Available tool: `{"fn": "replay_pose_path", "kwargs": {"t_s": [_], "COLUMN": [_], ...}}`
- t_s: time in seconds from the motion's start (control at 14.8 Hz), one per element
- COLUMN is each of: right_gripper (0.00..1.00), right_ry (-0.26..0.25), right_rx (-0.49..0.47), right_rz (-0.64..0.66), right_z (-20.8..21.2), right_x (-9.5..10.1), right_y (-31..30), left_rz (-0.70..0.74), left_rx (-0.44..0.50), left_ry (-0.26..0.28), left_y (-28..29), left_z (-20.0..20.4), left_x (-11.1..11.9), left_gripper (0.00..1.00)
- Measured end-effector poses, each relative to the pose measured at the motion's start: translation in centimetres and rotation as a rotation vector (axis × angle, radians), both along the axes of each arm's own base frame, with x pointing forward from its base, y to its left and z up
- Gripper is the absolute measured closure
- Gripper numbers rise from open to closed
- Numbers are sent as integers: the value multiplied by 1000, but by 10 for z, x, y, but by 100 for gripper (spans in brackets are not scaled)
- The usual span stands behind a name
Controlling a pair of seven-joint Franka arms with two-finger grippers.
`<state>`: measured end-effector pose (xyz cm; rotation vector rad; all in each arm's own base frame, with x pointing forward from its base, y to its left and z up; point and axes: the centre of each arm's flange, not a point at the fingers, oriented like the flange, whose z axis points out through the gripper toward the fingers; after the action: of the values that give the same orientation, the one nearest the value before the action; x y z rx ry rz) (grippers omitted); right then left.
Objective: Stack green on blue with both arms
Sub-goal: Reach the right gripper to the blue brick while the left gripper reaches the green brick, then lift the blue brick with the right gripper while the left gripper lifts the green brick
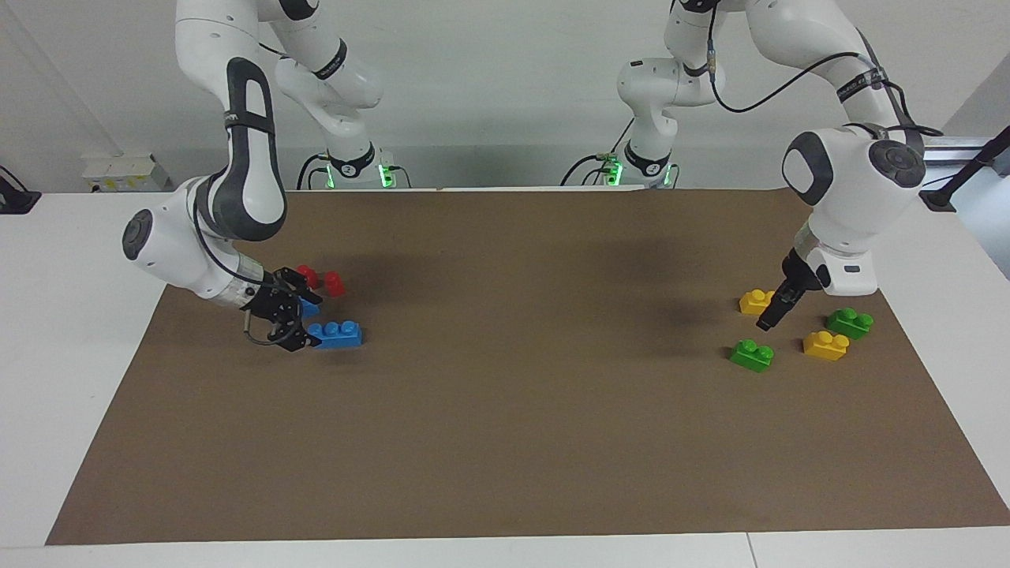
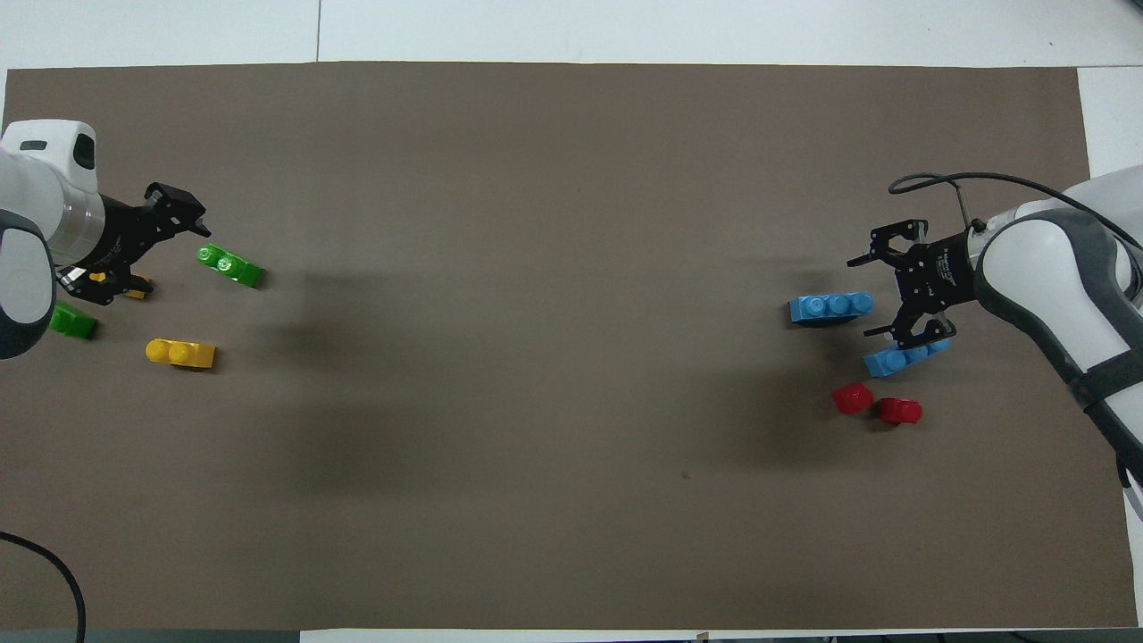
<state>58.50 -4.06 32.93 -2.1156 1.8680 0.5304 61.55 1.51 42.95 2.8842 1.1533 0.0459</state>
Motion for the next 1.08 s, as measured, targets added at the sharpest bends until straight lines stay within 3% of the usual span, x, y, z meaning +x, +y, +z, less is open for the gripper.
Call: {"fn": "replay_pose_path", "kwargs": {"t_s": [0.34,0.68,0.95,1.02,1.08], "right_gripper": [0,0,0,8,10], "right_ry": [-10,-17,-23,-24,-26], "right_rx": [-10,-18,-14,-8,4], "right_rz": [4,-1,2,-2,-14], "right_z": [-21,-36,-42,-42,-42], "right_x": [-3,-11,-15,-15,-15], "right_y": [-3,-13,-14,-14,-14], "left_rz": [166,205,213,215,219], "left_rx": [-21,-33,-29,-29,-28], "left_ry": [-4,2,19,19,17], "left_y": [10,11,14,15,16], "left_z": [-46,-92,-106,-106,-106], "left_x": [16,32,33,33,33], "left_gripper": [0,0,0,0,0]}}
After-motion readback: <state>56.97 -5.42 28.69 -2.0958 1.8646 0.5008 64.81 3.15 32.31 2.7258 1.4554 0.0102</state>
